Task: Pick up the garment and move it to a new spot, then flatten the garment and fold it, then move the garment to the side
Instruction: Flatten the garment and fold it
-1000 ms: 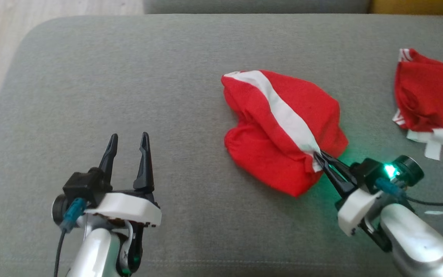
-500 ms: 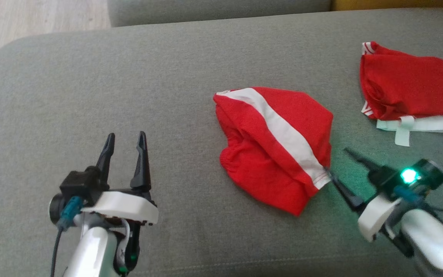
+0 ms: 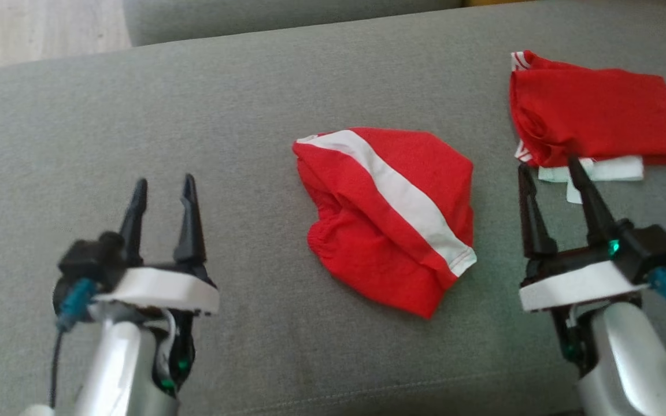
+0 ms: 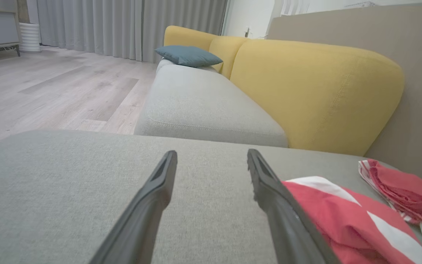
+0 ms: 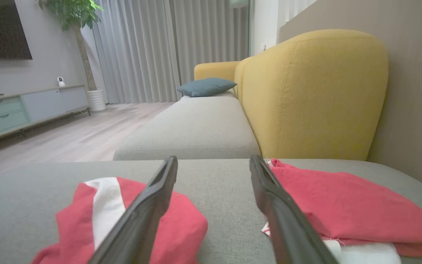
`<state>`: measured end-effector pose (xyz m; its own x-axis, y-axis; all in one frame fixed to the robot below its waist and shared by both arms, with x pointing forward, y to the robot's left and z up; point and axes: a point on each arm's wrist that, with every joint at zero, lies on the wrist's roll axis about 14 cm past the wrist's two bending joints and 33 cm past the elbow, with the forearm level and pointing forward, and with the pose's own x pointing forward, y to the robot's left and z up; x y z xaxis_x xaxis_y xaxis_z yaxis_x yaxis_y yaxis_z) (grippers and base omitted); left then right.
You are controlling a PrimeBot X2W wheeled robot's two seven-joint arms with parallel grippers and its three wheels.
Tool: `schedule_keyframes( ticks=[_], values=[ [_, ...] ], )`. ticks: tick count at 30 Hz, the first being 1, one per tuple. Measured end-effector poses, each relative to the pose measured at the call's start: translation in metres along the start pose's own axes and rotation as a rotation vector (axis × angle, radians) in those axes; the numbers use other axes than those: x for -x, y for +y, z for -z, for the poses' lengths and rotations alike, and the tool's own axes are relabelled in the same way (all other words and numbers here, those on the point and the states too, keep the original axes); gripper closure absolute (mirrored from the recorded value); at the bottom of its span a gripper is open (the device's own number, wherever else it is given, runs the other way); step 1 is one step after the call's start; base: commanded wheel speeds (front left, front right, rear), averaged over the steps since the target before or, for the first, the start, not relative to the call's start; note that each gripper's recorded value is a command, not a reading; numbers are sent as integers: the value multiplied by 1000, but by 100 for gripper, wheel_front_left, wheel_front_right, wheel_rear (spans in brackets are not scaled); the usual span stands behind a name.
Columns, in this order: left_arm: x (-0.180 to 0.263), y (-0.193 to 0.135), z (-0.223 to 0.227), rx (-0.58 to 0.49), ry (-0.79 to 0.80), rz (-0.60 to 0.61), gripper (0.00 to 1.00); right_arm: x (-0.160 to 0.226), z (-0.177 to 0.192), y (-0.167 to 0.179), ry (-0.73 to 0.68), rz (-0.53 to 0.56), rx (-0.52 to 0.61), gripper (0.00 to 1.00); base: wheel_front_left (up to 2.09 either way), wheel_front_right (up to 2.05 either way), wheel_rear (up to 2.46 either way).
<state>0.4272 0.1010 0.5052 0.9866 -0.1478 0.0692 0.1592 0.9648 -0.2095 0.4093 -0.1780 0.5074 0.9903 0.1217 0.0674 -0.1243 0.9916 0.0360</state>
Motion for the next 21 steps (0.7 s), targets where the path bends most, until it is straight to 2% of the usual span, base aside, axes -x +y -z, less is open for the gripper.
schedule_keyframes(
  ticks=[7,13,21],
  values=[
    [-21,-12,13,52,35,62,0,8,6,1,9,32,-19,0,0,0,0],
    [-44,-35,55,48,234,178,0,9,17,-3,40,47,-23,0,0,0,0],
    [-89,-65,84,67,459,293,0,6,36,-1,89,44,-28,0,0,0,0]
  ],
)
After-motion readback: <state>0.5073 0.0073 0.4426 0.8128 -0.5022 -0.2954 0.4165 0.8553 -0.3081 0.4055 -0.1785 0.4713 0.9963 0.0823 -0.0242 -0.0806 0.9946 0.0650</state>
